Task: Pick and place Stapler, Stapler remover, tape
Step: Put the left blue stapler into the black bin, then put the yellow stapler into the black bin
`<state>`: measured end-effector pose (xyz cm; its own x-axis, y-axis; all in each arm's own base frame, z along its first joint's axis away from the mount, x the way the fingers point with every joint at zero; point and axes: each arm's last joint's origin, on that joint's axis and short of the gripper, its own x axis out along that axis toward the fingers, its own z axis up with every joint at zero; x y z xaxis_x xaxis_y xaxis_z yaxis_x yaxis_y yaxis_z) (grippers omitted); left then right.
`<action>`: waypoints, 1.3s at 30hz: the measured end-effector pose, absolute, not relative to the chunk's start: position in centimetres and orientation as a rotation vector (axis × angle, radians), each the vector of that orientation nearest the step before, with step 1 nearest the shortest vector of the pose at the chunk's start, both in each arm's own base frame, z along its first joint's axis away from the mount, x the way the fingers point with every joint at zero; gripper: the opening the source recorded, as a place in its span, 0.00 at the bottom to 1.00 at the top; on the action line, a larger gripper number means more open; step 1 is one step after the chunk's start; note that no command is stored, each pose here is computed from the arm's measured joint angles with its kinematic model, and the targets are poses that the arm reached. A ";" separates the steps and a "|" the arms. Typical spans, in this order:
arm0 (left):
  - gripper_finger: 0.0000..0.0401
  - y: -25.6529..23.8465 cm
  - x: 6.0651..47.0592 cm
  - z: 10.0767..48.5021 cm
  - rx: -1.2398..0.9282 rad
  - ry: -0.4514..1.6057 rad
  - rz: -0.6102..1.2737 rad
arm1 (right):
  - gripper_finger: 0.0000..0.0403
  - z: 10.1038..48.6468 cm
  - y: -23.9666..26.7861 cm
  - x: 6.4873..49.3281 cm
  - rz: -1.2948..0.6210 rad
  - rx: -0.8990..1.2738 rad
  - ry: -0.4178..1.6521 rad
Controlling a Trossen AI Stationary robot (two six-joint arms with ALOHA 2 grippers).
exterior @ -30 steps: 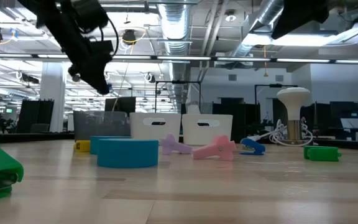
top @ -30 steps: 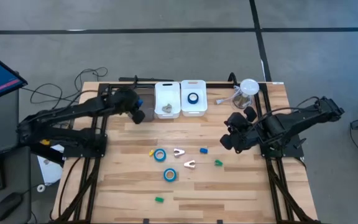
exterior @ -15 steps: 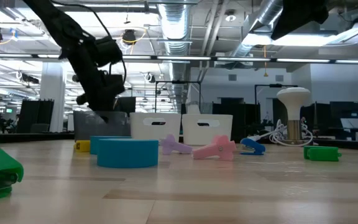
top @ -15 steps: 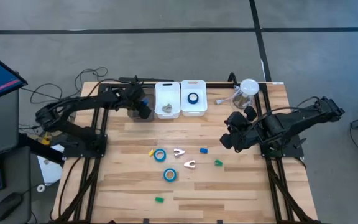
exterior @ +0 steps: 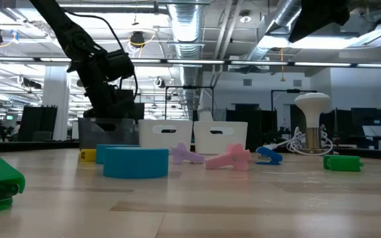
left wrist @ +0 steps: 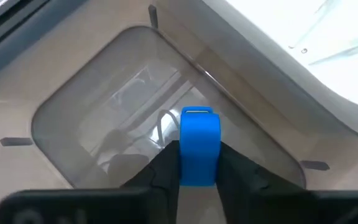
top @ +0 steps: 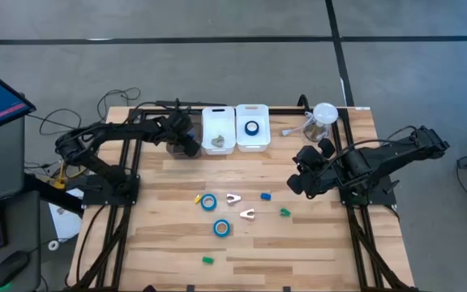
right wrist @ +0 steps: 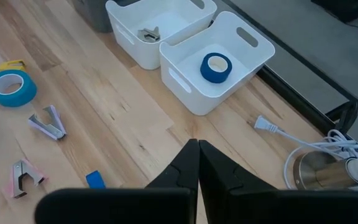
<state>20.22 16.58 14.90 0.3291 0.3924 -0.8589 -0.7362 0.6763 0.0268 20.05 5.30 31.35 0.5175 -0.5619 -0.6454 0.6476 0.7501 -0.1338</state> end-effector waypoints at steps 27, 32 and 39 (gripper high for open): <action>0.05 9.4 19.8 24.6 -0.357 0.552 0.467 | 0.00 31.6 5.4 20.5 -0.687 0.095 0.705; 0.01 5.8 19.9 26.1 -0.344 0.483 0.437 | 0.00 31.6 5.4 20.5 -0.687 0.093 0.706; 0.01 0.7 20.3 26.1 -0.213 0.518 0.313 | 0.00 31.6 5.4 20.5 -0.687 0.093 0.706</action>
